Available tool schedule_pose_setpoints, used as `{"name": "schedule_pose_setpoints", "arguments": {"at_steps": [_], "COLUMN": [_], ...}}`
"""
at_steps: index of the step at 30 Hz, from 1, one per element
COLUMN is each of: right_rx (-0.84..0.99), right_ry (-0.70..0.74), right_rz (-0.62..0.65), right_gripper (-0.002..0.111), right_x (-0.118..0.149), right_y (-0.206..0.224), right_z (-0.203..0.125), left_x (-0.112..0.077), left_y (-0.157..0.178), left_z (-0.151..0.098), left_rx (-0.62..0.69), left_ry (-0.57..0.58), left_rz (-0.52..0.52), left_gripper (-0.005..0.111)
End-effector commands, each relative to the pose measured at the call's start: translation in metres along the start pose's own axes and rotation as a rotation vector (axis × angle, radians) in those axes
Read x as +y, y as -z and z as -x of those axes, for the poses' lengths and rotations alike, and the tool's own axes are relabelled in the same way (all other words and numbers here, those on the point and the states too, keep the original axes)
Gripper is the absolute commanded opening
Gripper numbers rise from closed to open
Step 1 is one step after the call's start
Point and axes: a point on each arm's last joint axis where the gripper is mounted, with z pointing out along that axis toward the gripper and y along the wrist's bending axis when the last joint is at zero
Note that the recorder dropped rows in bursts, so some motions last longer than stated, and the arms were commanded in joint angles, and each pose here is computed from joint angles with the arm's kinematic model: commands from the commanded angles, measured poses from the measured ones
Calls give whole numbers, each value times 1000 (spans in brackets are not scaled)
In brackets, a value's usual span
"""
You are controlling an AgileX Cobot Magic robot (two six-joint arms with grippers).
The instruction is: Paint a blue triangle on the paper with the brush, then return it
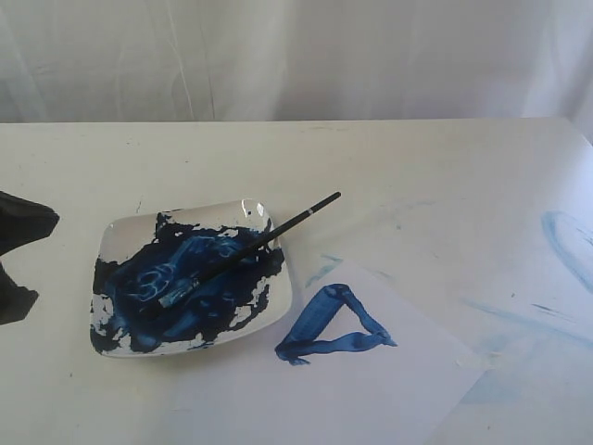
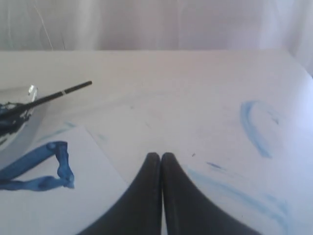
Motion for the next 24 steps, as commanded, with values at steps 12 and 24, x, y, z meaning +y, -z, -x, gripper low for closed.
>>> {"name": "schedule_pose_setpoints", "arguments": {"at_steps": [12, 24], "right_rx": [25, 25], "right_ry": [-8, -2], "right_rz": [-62, -100], "right_gripper": [0, 0], "right_x": [-4, -6], "right_y": [-5, -5], "right_z": [-15, -15], "left_x": [-1, -1], "left_y": [1, 1], "left_z": [-2, -2], "left_rx": [4, 4], "left_ry": [21, 21], "left_rz": [-7, -7], "left_gripper": [0, 0]}}
